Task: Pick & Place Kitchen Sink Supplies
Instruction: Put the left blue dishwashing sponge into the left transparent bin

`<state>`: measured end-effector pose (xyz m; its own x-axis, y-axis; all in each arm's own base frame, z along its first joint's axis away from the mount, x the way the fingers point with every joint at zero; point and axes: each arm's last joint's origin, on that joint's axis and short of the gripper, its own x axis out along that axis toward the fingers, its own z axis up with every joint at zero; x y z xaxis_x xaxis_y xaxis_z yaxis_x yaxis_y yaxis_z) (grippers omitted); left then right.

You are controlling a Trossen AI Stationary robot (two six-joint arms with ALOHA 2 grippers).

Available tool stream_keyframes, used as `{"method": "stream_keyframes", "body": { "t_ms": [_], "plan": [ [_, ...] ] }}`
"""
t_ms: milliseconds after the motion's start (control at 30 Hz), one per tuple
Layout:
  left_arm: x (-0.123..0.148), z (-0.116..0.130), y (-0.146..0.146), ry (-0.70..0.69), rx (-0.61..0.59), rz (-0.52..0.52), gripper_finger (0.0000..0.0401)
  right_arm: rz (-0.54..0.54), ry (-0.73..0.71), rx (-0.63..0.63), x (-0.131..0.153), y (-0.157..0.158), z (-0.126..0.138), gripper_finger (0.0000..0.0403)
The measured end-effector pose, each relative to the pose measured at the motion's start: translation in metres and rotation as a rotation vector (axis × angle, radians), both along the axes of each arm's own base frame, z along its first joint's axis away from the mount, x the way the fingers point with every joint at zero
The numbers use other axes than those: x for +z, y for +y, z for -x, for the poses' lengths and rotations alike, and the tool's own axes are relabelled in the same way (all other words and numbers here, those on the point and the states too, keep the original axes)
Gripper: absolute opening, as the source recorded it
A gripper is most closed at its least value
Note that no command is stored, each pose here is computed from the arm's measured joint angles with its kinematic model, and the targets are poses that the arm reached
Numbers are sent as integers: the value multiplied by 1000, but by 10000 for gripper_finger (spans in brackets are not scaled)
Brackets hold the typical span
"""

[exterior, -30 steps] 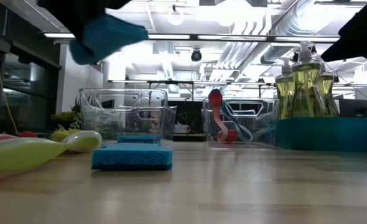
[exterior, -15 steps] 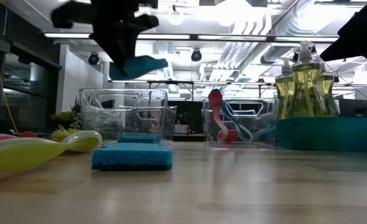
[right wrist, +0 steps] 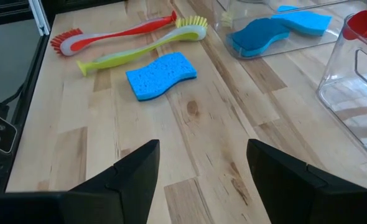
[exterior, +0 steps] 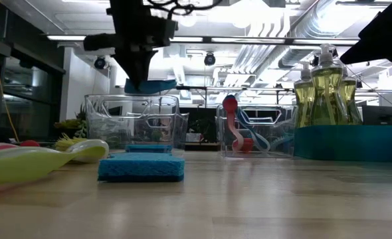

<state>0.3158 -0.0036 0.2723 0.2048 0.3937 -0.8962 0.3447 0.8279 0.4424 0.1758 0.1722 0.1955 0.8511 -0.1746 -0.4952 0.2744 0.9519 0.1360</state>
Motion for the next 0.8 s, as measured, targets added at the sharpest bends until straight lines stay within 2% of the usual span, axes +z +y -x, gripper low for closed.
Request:
{"method": "stream_keyframes", "body": {
  "t_ms": [367, 600, 800],
  "plan": [
    [-1, 3, 44, 22, 103, -16, 26, 0, 0, 0, 0, 0, 0, 236],
    [-5, -4, 65, -42, 138, 84, 26, 0, 0, 0, 0, 0, 0, 236],
    [-21, -9, 83, -14, 151, 190, 26, 0, 0, 0, 0, 0, 0, 236]
  ]
}}
